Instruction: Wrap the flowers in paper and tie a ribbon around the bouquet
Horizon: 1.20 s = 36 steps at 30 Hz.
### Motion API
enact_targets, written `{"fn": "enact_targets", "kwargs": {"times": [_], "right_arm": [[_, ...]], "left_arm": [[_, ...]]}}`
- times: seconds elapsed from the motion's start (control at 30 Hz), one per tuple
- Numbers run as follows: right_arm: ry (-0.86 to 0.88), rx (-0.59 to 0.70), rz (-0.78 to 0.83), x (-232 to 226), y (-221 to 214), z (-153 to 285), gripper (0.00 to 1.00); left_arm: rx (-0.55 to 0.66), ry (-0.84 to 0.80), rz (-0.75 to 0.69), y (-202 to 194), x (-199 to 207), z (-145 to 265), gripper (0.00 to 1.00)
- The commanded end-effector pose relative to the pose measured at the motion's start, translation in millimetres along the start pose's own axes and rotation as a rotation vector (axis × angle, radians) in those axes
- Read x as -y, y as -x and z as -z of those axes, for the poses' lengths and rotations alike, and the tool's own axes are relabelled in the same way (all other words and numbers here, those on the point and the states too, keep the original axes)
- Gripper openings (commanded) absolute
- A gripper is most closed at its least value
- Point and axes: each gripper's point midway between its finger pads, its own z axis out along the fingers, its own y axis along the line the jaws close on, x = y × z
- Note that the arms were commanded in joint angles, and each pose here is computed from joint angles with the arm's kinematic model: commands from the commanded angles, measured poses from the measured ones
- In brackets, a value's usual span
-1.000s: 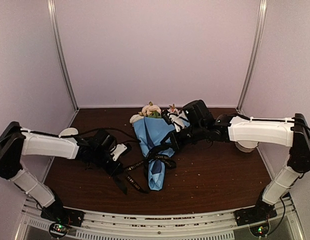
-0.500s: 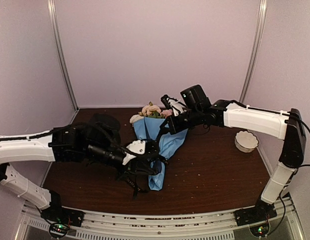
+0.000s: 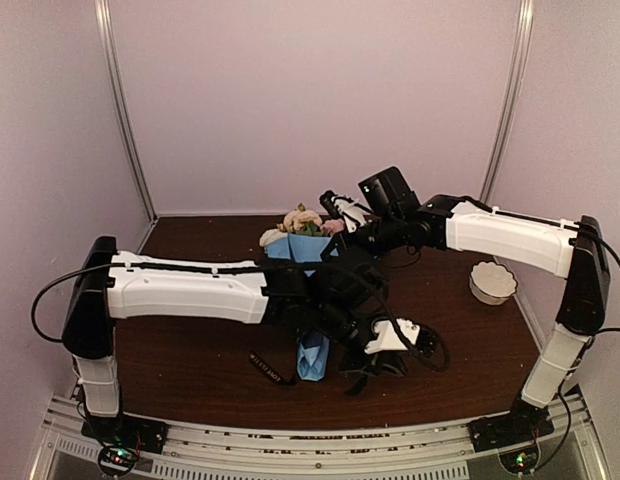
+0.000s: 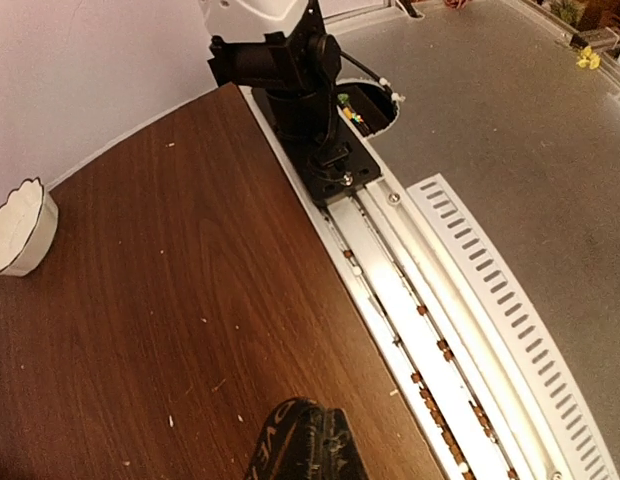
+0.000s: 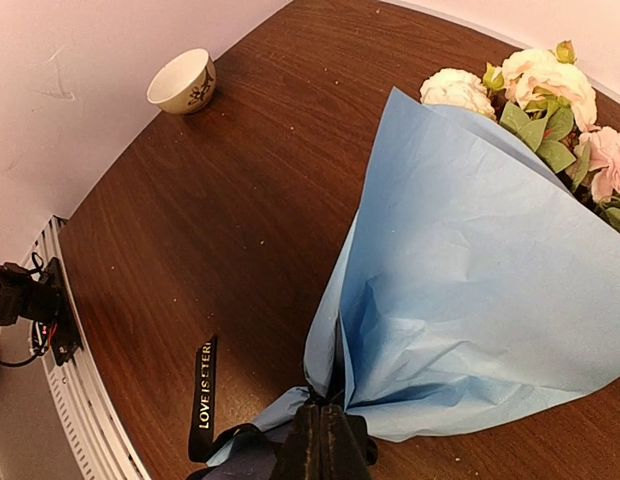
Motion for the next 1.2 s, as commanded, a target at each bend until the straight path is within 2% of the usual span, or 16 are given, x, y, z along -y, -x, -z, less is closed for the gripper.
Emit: {"fn": "enact_targets", "kwargs": {"times": [0.0,0.03,0.1,0.13,0.2,0.27,0.43,0.57,0.63,0.7,0.77,0.83,0.93,1.03,1.17], "right_arm": [[0.016,0.025,0.023,-8.1,8.5,17.5,0.00],[0.020,0.024,0.025,-9.8,8.1,18.3,0.00],[0.022,0.021,0.028,-11.9,6.8,19.9,0.00],[0.024,0.020,0.031,-13.2,6.4,21.0,0.00],[0.030,0.017,0.035,-16.6,5.3,22.3,0.00],[0.038,0.020,0.039,-20.1,5.7,23.3,0.00],[0.055,0.030,0.036,-28.3,7.5,24.0,0.00],[0.073,0.033,0.032,-39.4,5.5,21.1,0.00],[0.087,0.039,0.024,-47.0,6.1,20.4,0.00],[0.104,0.061,-0.011,-52.9,9.3,21.1,0.00],[0.129,0.098,-0.048,-58.9,15.0,22.2,0.00],[0.155,0.133,-0.069,-67.1,20.5,24.1,0.00],[0.166,0.138,-0.074,-76.5,18.5,20.9,0.00],[0.167,0.116,-0.067,-82.2,11.6,13.1,0.00],[0.176,0.099,-0.069,-86.5,5.7,7.3,0.00]], "left_arm": [[-0.024,0.043,-0.131,10.7,-13.2,-19.0,0.00],[-0.044,0.059,-0.129,5.1,-18.0,-24.5,0.11],[-0.088,0.101,-0.114,-5.5,-27.1,-30.0,0.41],[-0.105,0.119,-0.107,-9.4,-29.6,-29.6,0.52],[-0.110,0.141,-0.109,-7.5,-30.1,-20.4,0.67],[-0.079,0.168,-0.124,5.0,-28.9,-3.3,0.76],[0.071,0.288,-0.139,35.9,-28.4,53.9,0.79],[0.275,0.456,-0.029,42.4,-41.9,126.9,0.73],[0.370,0.584,0.093,24.3,-56.5,167.8,0.63],[0.405,0.725,0.220,-15.0,-68.5,198.6,0.49],[0.447,0.821,0.322,-45.7,-75.7,224.5,0.51],[0.435,0.855,0.384,-75.6,-76.9,229.1,0.58],[0.390,0.857,0.425,-108.7,-76.3,215.0,0.70],[0.382,0.823,0.457,-121.0,-83.3,203.4,0.75],[0.400,0.829,0.506,-131.2,-101.8,202.6,0.75]]}}
